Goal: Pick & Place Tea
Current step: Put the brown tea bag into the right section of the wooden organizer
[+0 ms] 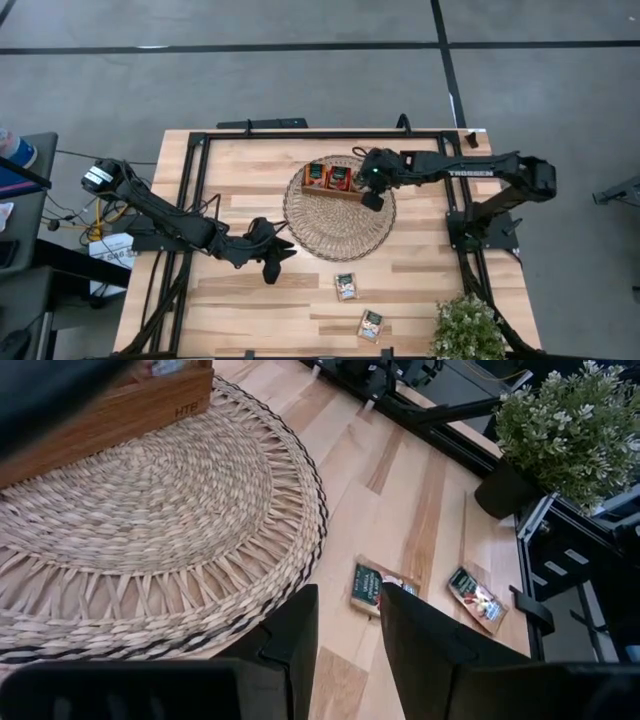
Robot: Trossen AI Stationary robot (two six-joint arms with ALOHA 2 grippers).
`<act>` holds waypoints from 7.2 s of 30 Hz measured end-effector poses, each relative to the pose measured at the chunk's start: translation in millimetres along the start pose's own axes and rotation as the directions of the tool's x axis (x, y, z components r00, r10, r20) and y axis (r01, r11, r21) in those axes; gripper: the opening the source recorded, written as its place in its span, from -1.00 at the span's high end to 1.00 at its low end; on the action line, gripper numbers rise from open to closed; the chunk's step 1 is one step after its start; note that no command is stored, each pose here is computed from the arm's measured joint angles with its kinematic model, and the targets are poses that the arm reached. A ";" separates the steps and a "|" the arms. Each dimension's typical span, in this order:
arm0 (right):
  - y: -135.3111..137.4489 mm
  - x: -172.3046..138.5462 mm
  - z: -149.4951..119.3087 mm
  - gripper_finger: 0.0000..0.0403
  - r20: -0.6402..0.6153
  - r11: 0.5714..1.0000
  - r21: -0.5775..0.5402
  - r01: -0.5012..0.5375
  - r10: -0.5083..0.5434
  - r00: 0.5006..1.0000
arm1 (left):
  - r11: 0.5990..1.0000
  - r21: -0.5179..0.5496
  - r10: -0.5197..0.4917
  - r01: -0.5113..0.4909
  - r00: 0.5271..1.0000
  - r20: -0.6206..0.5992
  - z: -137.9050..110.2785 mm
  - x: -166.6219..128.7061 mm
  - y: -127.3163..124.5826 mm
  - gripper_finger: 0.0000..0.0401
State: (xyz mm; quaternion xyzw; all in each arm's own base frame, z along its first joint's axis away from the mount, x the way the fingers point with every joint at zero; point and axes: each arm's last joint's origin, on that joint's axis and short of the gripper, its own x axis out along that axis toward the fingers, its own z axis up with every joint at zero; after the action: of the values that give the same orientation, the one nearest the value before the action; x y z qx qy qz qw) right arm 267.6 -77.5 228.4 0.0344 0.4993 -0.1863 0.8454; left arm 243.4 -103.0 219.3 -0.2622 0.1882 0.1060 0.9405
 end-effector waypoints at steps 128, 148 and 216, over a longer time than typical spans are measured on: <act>197.0 -8.1 -5.6 1.00 -0.088 0.776 -0.595 0.207 -0.319 0.944 | 0.999 -0.013 0.038 -0.037 0.998 0.055 2.1 0.0 0.2 0.49; 57.6 -3.4 32.0 1.00 -0.080 0.779 -0.290 0.557 -0.599 0.796 | 1.000 -0.002 0.025 -0.025 0.999 0.042 -1.6 -2.4 -2.8 0.49; 193.5 -65.9 -35.2 0.54 -0.167 0.767 -0.543 -0.343 0.301 0.939 | 1.000 -0.007 0.019 -0.018 0.997 0.079 -0.6 -4.0 -6.3 0.49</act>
State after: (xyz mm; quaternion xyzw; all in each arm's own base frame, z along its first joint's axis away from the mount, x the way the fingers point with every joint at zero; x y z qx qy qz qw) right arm 277.5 129.2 242.6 -0.1252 0.5478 0.1187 0.8186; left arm 241.5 -109.0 223.4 -0.2592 0.1530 0.1255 0.9453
